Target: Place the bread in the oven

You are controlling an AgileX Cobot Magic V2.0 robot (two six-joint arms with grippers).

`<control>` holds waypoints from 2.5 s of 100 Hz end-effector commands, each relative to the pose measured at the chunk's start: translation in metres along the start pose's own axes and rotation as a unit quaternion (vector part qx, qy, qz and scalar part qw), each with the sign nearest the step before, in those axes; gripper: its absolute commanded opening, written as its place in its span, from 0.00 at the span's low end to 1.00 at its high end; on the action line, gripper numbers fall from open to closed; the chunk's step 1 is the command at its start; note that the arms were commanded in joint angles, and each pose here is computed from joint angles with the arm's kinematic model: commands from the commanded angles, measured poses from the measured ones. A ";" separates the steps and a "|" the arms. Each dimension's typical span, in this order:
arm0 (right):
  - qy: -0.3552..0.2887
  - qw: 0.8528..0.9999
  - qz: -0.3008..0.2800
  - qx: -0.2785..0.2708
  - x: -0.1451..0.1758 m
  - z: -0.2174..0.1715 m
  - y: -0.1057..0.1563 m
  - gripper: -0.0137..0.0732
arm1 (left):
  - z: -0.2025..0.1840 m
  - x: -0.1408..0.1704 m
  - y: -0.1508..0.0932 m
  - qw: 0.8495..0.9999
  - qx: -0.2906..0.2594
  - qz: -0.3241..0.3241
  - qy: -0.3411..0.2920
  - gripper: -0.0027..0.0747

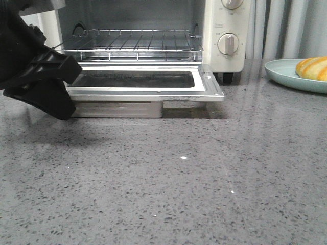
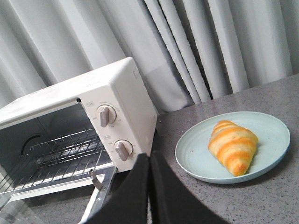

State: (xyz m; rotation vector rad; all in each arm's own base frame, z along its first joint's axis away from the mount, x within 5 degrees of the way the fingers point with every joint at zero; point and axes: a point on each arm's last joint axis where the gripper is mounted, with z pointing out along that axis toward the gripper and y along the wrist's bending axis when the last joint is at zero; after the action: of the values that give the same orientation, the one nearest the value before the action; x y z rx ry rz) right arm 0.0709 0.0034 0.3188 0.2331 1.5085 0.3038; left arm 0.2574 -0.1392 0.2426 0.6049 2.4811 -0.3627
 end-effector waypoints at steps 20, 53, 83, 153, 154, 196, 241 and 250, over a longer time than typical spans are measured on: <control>0.067 0.997 -0.033 0.011 -0.035 0.024 0.013 0.09 | -0.064 -0.029 -0.005 0.986 -0.012 0.006 -0.166 0.01; 0.235 0.958 -0.139 0.083 -0.080 0.129 0.016 0.39 | -0.173 -0.007 -0.022 0.954 0.002 0.028 -0.300 0.01; 0.335 0.910 -0.185 0.162 -0.055 0.236 -0.030 0.58 | -0.239 0.036 -0.034 0.930 0.014 0.050 -0.365 0.01; 0.467 0.851 -0.165 0.175 0.051 0.306 -0.079 0.54 | -0.233 0.071 -0.033 0.931 0.016 0.050 -0.362 0.01; 0.469 0.850 -0.165 0.175 0.052 0.306 -0.080 0.53 | -0.233 0.071 -0.033 0.931 0.016 0.050 -0.362 0.01; 0.335 0.909 -0.193 0.158 -0.055 0.275 -0.034 0.08 | -0.233 0.071 -0.033 0.931 0.016 0.050 -0.362 0.01; 0.184 0.944 -0.233 -0.144 -0.138 0.140 0.129 0.08 | -0.235 0.069 -0.035 0.925 0.019 0.062 -0.375 0.01; 0.223 0.922 -0.245 -0.203 -0.115 0.142 0.157 0.08 | -0.236 0.068 -0.037 0.921 0.029 0.069 -0.383 0.01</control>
State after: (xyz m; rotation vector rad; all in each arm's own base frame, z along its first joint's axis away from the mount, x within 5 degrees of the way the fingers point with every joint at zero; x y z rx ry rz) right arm 0.2018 0.0915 0.4829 -0.4779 1.9046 0.1944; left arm 0.0818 -0.0585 0.3829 0.5577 1.7846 -0.4720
